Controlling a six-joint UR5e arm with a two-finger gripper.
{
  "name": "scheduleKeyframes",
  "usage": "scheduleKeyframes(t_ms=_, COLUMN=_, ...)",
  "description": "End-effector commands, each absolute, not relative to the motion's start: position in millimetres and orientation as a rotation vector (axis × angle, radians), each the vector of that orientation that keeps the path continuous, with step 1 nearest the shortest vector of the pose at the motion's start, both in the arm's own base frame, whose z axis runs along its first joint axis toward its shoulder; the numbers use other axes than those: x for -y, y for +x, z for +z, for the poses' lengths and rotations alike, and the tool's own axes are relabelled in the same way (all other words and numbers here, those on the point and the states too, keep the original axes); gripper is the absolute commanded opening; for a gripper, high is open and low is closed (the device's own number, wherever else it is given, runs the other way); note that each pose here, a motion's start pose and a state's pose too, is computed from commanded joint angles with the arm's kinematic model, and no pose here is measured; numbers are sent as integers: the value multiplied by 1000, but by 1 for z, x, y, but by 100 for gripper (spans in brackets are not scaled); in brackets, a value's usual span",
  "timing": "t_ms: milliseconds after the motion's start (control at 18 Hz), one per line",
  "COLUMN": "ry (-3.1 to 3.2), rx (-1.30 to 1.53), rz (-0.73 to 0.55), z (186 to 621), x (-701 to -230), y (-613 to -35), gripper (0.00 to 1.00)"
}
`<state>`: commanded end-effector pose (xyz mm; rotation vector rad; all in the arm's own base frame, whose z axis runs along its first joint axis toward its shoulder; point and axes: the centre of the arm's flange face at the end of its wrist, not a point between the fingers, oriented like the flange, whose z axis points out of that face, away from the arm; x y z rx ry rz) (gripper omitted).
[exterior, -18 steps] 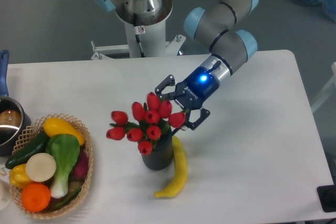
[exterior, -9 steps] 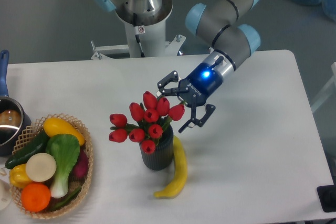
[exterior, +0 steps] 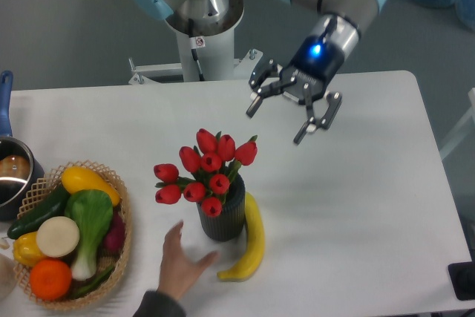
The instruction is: Insert the flowers into the vase
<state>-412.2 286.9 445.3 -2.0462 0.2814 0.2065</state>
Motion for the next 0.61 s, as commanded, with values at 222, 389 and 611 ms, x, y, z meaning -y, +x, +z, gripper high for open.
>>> scheduleKeyframes(t_ms=222, ry=-2199, rx=-243, rz=332, z=460, x=-260, y=-428, gripper=100)
scheduleKeyframes(t_ms=389, ry=-2390, rx=-209, rz=400, z=454, x=-248, y=-443, gripper=100)
scheduleKeyframes(t_ms=611, ry=-2633, rx=-172, rz=414, z=419, x=-235, y=-467, gripper=100)
